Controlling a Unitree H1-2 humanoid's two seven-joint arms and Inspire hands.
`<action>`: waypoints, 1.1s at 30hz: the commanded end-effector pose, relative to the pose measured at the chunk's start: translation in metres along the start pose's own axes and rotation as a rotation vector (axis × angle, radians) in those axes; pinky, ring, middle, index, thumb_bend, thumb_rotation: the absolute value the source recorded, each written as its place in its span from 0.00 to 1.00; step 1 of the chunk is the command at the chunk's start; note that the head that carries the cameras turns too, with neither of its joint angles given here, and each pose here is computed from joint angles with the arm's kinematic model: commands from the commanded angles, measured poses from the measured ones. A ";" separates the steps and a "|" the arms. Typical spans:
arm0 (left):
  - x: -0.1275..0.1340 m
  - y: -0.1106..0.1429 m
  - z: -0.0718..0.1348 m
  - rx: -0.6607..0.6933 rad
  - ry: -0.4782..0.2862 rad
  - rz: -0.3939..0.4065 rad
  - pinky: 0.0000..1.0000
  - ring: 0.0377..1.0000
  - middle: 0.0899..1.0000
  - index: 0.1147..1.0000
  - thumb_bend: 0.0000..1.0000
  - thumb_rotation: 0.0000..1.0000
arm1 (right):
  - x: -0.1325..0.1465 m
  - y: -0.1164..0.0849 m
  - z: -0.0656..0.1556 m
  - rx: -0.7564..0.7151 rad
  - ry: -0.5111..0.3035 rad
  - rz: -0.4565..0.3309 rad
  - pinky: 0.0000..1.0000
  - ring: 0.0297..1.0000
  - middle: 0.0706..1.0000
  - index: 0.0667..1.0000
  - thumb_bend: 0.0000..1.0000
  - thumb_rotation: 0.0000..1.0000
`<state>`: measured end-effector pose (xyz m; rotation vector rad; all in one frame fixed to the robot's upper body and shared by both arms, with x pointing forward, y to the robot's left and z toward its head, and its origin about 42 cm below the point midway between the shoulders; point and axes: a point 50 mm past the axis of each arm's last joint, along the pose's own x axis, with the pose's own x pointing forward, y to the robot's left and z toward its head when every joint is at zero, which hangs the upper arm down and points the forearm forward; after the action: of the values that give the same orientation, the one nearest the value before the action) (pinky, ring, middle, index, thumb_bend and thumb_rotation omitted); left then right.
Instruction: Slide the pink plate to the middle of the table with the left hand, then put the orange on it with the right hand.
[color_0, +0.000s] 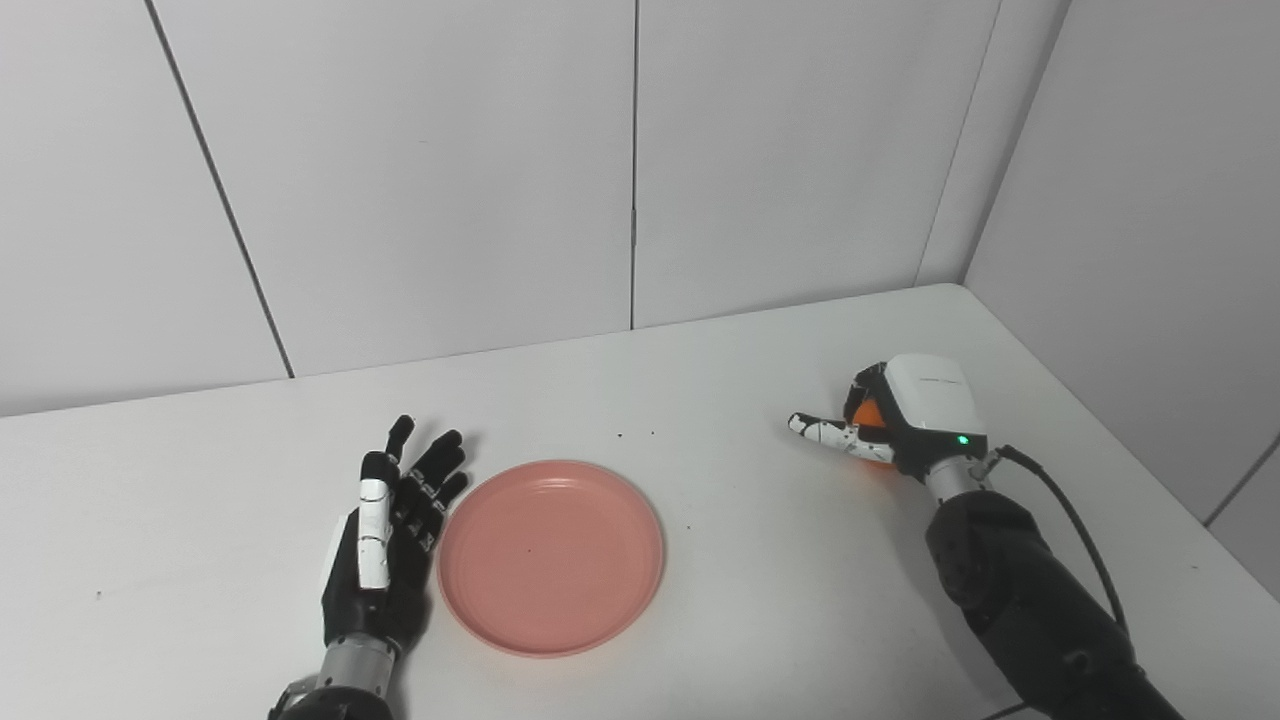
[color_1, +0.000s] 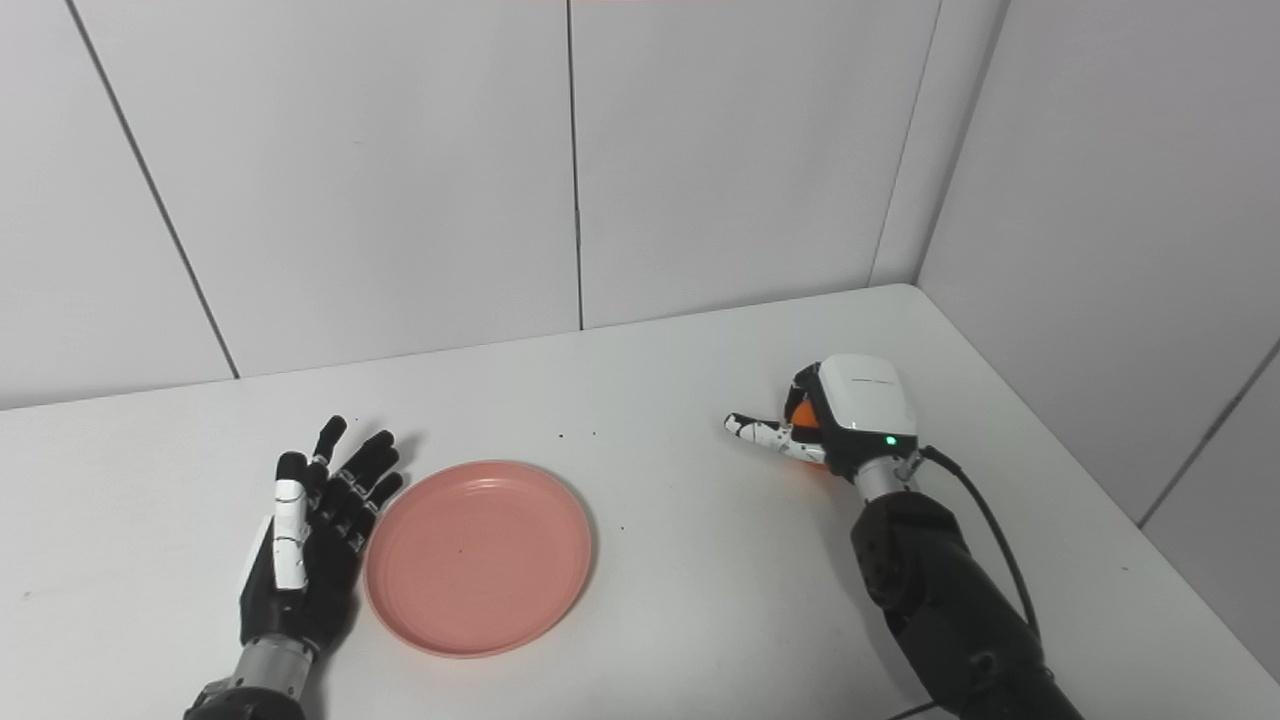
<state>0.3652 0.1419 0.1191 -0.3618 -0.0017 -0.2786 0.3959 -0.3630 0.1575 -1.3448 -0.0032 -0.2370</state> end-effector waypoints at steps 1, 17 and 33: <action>-0.014 0.011 -0.023 0.002 0.126 0.049 0.88 0.88 0.82 0.96 0.70 0.90 | -0.005 0.009 -0.004 0.001 -0.010 0.052 0.19 0.19 0.21 0.23 0.78 1.00; -0.014 0.009 -0.023 -0.008 0.130 0.051 0.88 0.87 0.82 0.95 0.69 0.90 | -0.007 0.003 -0.001 0.033 -0.065 0.015 0.24 0.25 0.26 0.29 0.74 1.00; -0.015 0.002 -0.025 -0.010 0.134 0.052 0.85 0.86 0.82 0.95 0.68 0.91 | -0.006 -0.056 0.053 0.138 -0.257 -0.126 0.11 0.13 0.14 0.17 0.73 0.95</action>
<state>0.3634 0.1402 0.1202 -0.3598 0.0013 -0.2813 0.3790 -0.3277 0.1902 -1.2389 -0.1942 -0.1452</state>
